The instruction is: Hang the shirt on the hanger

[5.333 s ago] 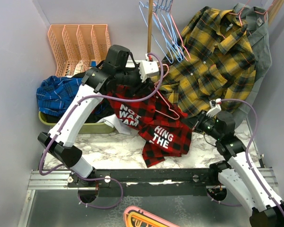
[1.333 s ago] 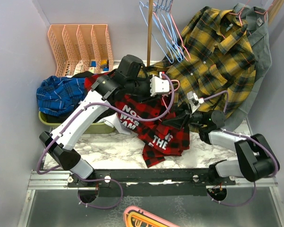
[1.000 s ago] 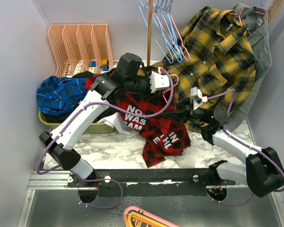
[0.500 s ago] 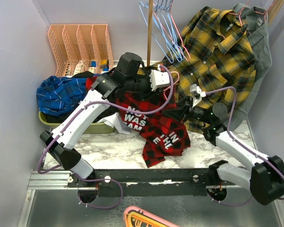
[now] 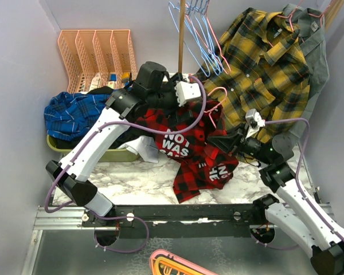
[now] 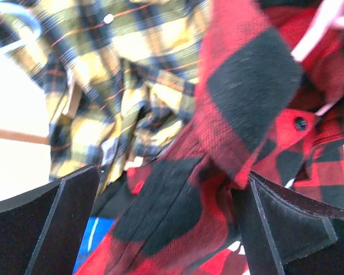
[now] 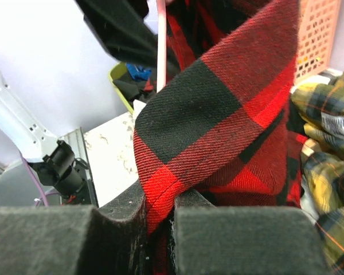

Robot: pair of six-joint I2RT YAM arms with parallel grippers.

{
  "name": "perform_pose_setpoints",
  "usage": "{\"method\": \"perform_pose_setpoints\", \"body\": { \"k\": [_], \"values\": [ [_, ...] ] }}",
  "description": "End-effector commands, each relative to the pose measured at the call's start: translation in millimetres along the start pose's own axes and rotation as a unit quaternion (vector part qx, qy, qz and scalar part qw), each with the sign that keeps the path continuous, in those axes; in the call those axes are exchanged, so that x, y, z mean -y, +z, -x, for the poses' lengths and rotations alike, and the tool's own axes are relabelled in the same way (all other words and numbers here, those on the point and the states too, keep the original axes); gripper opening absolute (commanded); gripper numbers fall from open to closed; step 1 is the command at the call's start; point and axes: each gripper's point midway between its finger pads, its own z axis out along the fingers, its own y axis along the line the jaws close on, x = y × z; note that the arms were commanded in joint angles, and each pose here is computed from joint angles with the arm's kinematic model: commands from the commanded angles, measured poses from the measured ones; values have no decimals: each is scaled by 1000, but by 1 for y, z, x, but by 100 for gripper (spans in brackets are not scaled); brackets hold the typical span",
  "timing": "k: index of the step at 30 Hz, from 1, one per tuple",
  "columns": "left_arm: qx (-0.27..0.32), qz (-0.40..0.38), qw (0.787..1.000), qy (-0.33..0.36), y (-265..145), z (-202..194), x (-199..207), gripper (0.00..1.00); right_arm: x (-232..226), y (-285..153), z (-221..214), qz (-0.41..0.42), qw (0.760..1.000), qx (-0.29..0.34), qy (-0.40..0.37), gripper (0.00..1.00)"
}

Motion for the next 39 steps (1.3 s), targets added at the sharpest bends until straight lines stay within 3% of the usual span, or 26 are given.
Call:
{"method": "perform_pose_setpoints", "body": {
  "k": [1, 13, 16, 22, 29, 31, 35, 39],
  "values": [
    [-42, 96, 995, 4, -42, -19, -36, 99, 14, -13, -16, -56, 998, -24, -5, 1],
    [-119, 164, 979, -24, -97, -100, -89, 99, -11, -32, -4, -52, 998, -38, 3, 1],
    [-109, 126, 985, -42, -98, -113, -81, 99, -18, -36, 2, -47, 998, -36, 5, 1],
    [-62, -7, 998, -32, -98, -92, -25, 99, -13, -37, 7, -73, 996, -48, 13, 1],
    [18, -27, 994, -102, -110, -43, -3, 99, 3, -40, 14, -142, 987, -45, 57, 1],
    [34, -6, 992, -122, -115, -28, -9, 99, 4, -42, 5, -145, 985, -49, 73, 1],
    [54, 108, 977, -179, -134, 0, -52, 99, 14, -52, -5, -189, 974, -31, 118, 1],
    [85, 229, 931, -273, -164, 19, -89, 99, 32, -66, -6, -258, 957, -10, 133, 1]
  ]
}}
